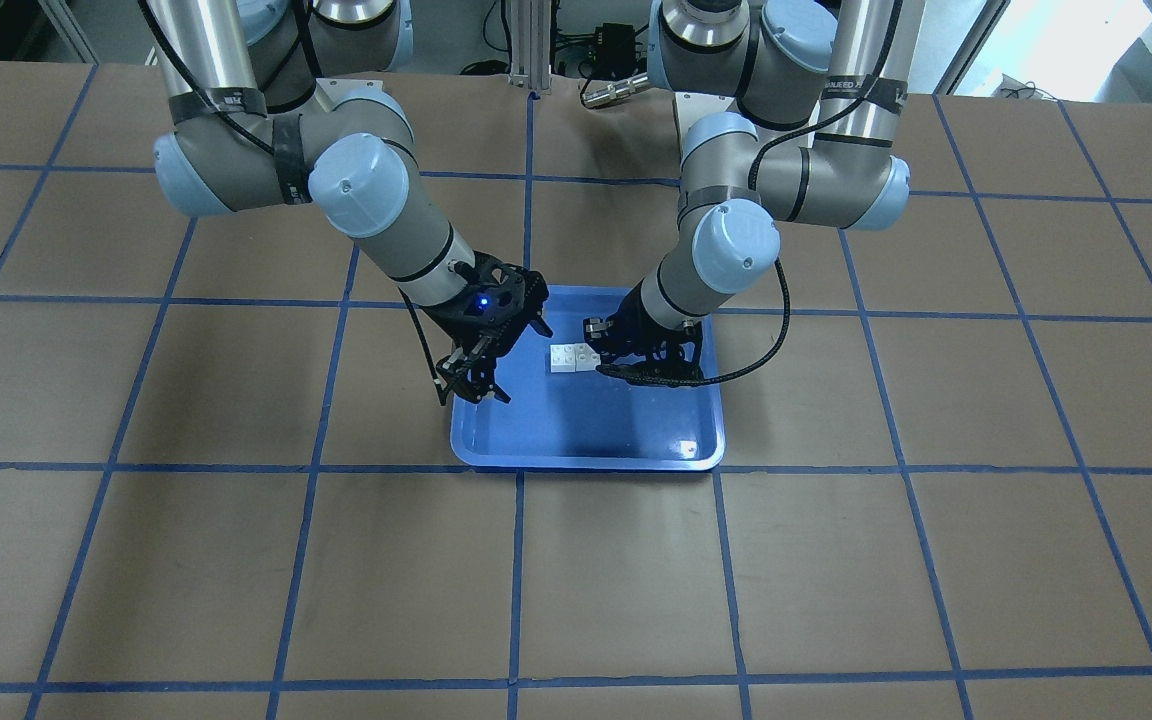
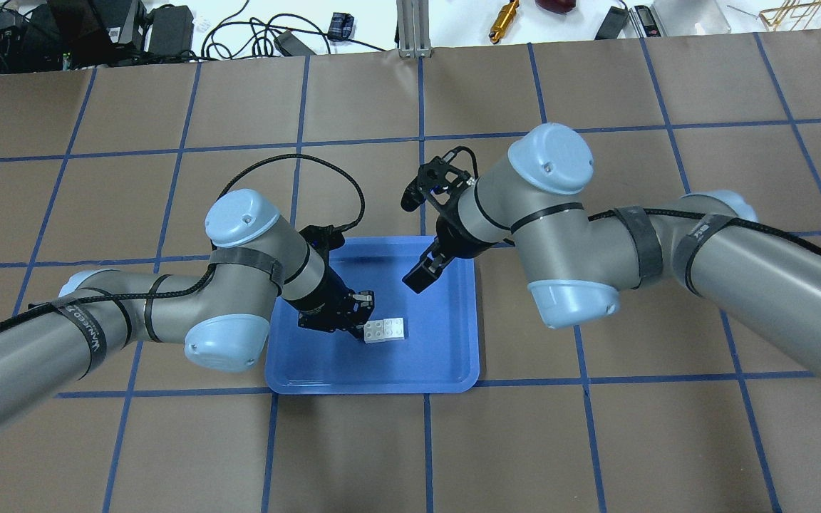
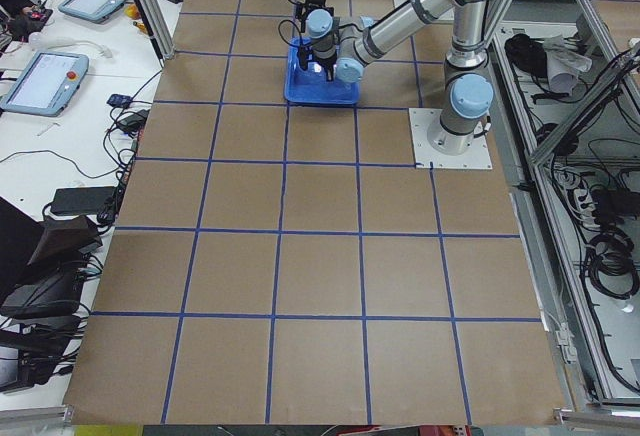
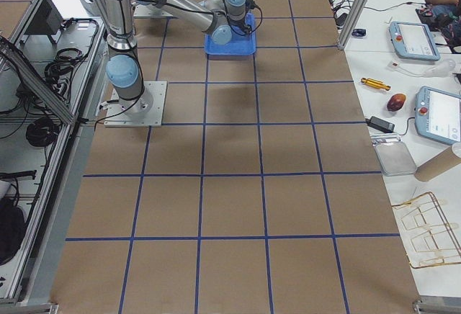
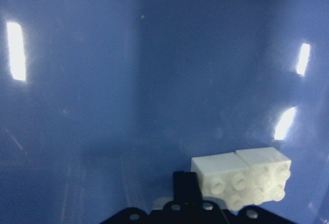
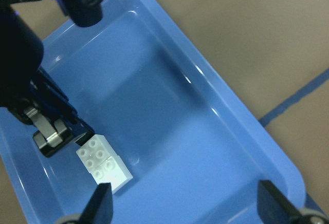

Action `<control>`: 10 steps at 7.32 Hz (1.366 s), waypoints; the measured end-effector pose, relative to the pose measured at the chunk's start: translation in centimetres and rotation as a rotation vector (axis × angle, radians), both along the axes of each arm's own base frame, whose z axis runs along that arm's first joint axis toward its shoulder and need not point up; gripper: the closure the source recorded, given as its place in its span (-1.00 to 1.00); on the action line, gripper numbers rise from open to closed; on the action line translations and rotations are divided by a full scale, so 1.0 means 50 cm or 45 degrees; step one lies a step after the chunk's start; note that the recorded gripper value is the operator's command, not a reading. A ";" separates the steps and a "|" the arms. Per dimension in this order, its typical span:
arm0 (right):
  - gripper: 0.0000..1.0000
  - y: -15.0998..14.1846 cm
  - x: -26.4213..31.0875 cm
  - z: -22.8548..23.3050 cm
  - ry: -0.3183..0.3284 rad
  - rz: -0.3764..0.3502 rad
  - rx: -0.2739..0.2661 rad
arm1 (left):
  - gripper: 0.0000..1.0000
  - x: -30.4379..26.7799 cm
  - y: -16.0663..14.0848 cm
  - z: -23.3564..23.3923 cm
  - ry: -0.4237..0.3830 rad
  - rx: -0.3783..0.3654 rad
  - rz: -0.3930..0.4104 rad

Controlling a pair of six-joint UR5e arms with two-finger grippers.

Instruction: Assemble white blocks and place on blue tray

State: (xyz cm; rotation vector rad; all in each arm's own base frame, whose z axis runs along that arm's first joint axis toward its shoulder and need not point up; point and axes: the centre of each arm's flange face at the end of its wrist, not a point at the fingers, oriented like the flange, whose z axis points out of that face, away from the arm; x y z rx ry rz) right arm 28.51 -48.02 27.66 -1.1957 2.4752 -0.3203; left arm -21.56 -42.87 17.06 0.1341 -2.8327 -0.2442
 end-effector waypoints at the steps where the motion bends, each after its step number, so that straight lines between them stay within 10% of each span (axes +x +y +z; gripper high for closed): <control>1: -1.00 -0.052 -0.036 0.063 0.050 -0.061 0.079 | 1.00 0.000 0.000 0.000 0.000 0.000 0.003; 6: -1.00 -0.152 -0.232 0.216 0.360 -0.707 0.306 | 1.00 0.000 0.000 -0.001 -0.002 0.006 0.020; 10: -1.00 -0.158 -0.254 0.329 0.416 -1.183 0.476 | 1.00 -0.001 0.000 -0.001 -0.003 0.008 0.026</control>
